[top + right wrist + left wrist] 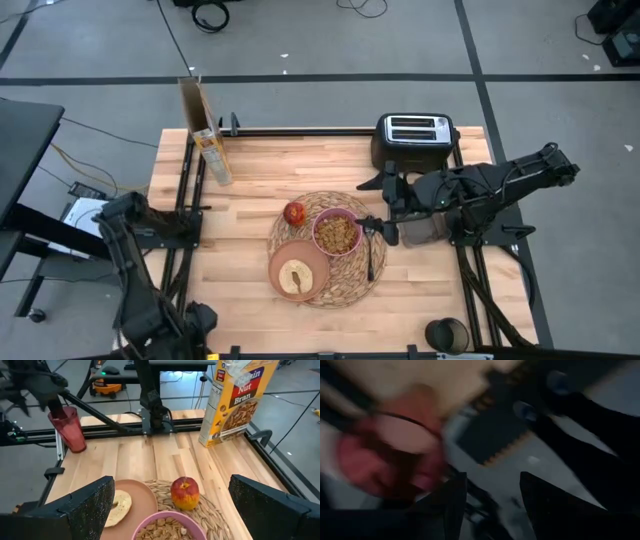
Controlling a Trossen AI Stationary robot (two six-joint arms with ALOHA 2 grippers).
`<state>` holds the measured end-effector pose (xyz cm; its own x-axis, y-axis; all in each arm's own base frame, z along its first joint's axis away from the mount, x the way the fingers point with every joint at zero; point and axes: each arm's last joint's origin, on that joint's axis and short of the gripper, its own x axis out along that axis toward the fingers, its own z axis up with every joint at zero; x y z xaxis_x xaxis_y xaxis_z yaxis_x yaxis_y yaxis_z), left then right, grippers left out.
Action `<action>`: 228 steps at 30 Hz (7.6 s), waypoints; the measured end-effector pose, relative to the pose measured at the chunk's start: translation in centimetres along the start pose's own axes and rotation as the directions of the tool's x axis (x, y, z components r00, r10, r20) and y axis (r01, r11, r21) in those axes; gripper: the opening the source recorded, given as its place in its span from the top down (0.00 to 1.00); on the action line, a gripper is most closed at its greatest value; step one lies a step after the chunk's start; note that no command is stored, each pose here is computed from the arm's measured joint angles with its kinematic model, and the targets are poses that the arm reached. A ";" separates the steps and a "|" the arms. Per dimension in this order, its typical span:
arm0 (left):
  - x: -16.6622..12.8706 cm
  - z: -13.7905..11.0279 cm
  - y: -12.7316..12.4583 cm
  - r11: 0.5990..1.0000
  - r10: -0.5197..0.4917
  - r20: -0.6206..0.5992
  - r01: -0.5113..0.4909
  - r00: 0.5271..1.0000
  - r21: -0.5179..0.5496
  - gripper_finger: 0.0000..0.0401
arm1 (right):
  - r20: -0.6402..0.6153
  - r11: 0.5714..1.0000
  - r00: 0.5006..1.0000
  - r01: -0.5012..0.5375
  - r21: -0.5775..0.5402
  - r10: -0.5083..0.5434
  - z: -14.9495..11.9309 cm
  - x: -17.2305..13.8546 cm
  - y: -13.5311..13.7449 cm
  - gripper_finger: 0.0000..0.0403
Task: Arrange a breakfast setting
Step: Put the red cup to the top right of the brown placemat
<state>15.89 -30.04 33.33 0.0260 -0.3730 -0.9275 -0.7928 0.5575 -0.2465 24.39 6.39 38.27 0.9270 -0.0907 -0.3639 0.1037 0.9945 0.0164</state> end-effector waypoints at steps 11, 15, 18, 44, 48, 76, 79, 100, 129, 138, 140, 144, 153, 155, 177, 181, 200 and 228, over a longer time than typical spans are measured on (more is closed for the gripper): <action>0.9 0.3 1.1 0.986 0.157 0.055 -0.154 0.986 -0.063 0.53 | -0.016 0.996 0.996 -0.090 0.014 0.090 -0.1 0.0 0.3 0.02; 1.1 -0.5 1.4 0.982 0.158 0.047 -0.153 0.986 -0.108 0.55 | -0.023 0.993 0.993 -0.118 0.014 0.119 -0.1 -0.1 0.4 0.02; 1.6 -1.0 1.4 0.981 0.159 0.043 -0.153 0.986 -0.123 0.55 | -0.029 0.991 0.990 -0.135 0.012 0.135 -0.2 -0.1 0.6 0.02; 8.1 2.5 1.7 0.966 0.249 -0.003 -0.248 0.969 -0.078 0.66 | -0.100 0.980 0.975 -0.197 0.018 0.197 -0.8 -0.6 0.9 0.02; 7.7 3.5 1.1 0.973 0.229 -0.008 -0.230 0.973 -0.036 0.91 | -0.092 0.983 0.978 -0.184 0.020 0.185 -0.7 -1.6 0.4 0.03; -12.2 19.7 -1.8 0.968 -0.030 0.323 -0.053 0.946 0.246 0.97 | 0.051 0.972 0.971 -0.229 -0.052 0.232 -3.7 11.1 1.7 0.01; -12.7 21.3 -1.6 0.971 -0.031 0.370 -0.059 0.928 0.230 0.97 | 0.075 0.979 0.977 -0.197 -0.042 0.200 -4.2 13.2 1.4 0.01; -16.4 26.0 -0.7 0.984 -0.107 0.530 0.014 0.841 0.176 0.97 | 0.130 0.961 0.953 -0.272 -0.041 0.275 -6.2 21.5 -2.9 0.01; -18.3 24.9 0.5 0.969 -0.169 0.564 0.032 0.808 0.244 0.57 | 0.132 0.986 0.980 -0.140 -0.089 0.151 -5.7 19.1 -3.3 0.16; -22.3 18.9 3.6 0.970 -0.210 0.839 -0.004 0.502 0.245 0.42 | 0.079 0.987 0.985 0.156 -0.029 -0.153 -9.9 13.1 -6.0 0.16; -21.8 18.6 3.6 0.969 -0.212 0.844 -0.006 0.493 0.246 0.44 | 0.061 0.969 0.967 0.247 -0.010 -0.246 -11.5 11.9 -6.9 0.16; -18.9 20.1 1.7 0.955 -0.248 0.820 -0.011 0.516 0.296 0.48 | 0.054 0.931 0.930 0.360 0.069 -0.363 -14.5 10.5 -9.3 0.16; -11.8 27.4 1.0 0.943 -0.301 0.816 0.028 0.494 0.332 0.50 | 0.035 0.906 0.911 0.402 0.130 -0.410 -18.2 11.0 -13.0 0.16; -11.1 29.0 2.1 0.938 -0.309 0.826 0.008 0.471 0.346 0.50 | 0.022 0.914 0.920 0.385 0.127 -0.391 -19.0 11.2 -13.2 0.16; -2.1 48.8 14.9 0.695 -0.639 0.704 -0.159 0.311 0.701 0.28 | 0.073 0.922 0.926 0.358 0.147 -0.371 -21.1 11.3 -15.9 0.16; -0.7 50.8 14.9 0.686 -0.640 0.689 -0.151 0.340 0.712 0.28 | 0.064 0.924 0.925 0.365 0.117 -0.374 -21.2 11.2 -16.2 0.16; -1.5 52.1 13.1 0.527 -0.731 0.611 -0.316 0.304 0.789 0.27 | -0.098 0.927 0.923 0.374 0.006 -0.372 -21.9 11.6 -17.0 0.13; -1.5 52.2 13.8 0.574 -0.664 0.670 -0.347 0.333 0.742 0.38 | -0.181 0.922 0.915 0.379 0.078 -0.361 -21.9 12.5 -17.2 0.02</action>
<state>36.70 16.97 16.66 0.9429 0.0024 -0.3331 -0.0124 0.9995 -0.0279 26.29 -10.74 13.00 0.7454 -0.4323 -0.5074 0.4750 0.8785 -0.0507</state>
